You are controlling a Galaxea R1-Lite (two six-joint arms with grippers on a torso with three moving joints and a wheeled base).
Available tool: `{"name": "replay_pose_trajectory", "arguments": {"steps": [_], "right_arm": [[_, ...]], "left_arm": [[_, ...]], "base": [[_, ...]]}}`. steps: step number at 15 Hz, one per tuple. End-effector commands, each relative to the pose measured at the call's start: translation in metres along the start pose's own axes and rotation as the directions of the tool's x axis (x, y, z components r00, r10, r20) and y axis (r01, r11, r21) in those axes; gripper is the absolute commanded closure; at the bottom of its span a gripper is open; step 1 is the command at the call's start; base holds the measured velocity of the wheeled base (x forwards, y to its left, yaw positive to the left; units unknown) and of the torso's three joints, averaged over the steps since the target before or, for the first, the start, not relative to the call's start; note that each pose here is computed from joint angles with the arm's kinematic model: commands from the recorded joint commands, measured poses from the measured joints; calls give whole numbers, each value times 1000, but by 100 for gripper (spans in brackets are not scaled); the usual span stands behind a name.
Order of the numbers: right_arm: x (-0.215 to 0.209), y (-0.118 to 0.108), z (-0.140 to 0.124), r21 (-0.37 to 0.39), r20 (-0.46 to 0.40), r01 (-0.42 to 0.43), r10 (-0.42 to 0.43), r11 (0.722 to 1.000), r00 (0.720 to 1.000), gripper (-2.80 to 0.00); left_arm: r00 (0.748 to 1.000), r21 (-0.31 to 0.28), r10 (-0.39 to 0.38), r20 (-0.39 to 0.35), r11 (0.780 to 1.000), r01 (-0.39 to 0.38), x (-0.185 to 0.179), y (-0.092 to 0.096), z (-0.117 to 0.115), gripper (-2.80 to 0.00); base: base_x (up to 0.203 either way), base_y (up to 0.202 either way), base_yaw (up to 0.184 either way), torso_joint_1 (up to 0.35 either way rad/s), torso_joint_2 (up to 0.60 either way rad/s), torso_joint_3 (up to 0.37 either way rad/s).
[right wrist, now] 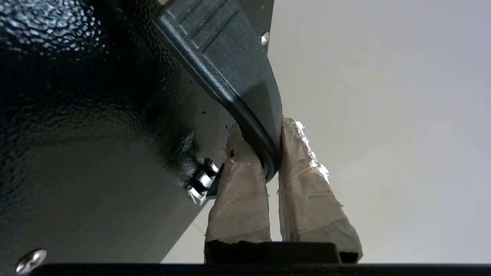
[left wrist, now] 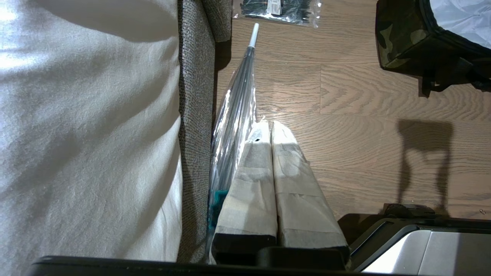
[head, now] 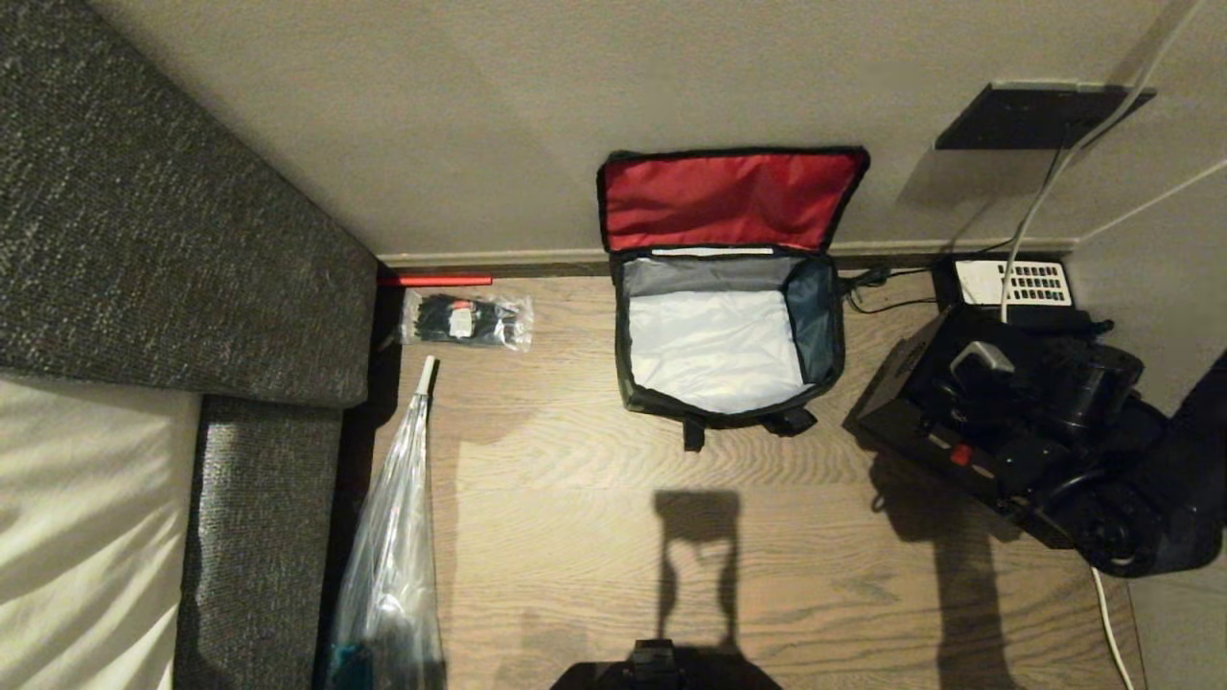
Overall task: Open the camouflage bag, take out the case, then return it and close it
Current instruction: Release the handle
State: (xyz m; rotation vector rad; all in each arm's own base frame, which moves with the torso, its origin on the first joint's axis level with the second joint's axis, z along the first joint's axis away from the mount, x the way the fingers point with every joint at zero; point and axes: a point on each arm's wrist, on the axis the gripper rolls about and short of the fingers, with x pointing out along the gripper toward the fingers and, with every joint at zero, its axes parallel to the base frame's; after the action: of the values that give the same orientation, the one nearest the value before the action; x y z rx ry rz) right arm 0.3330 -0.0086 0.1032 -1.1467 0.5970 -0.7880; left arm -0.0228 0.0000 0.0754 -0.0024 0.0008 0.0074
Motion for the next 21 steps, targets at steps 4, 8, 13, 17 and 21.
{"name": "replay_pose_trajectory", "arguments": {"steps": [4, 8, 13, 17, 21], "right_arm": [[33, 55, 5, -61, -44, -43, 41, 997, 998, 0], [34, 71, 0, -128, -2, -131, 132, 983, 991, -280], [8, 61, -23, -172, 17, -308, 316, 936, 949, -280], [-29, -9, -47, -149, 70, -369, 382, 917, 922, -91], [-77, -89, -86, 58, 146, -347, 336, 936, 930, 0]], "left_arm": [[1000, 1, 0, -1, 1000, 0, 0, 0, -1, 0], [1000, 0, 2, -2, 1000, -2, 0, 0, -1, 0], [1000, 1, 0, -2, 1000, 0, 0, 0, -1, 0], [1000, -1, 0, -1, 1000, 0, 0, 0, -1, 0], [1000, 1, 2, -1, 1000, -2, 0, 0, -1, 0]], "base": [[0, 0, 0, 0, 0, 0], [0, 0, 0, 0, 0, 0], [0, 0, 0, 0, 0, 0], [0, 0, 0, 0, 0, 0], [0, 0, 0, 0, 0, 0]]}}
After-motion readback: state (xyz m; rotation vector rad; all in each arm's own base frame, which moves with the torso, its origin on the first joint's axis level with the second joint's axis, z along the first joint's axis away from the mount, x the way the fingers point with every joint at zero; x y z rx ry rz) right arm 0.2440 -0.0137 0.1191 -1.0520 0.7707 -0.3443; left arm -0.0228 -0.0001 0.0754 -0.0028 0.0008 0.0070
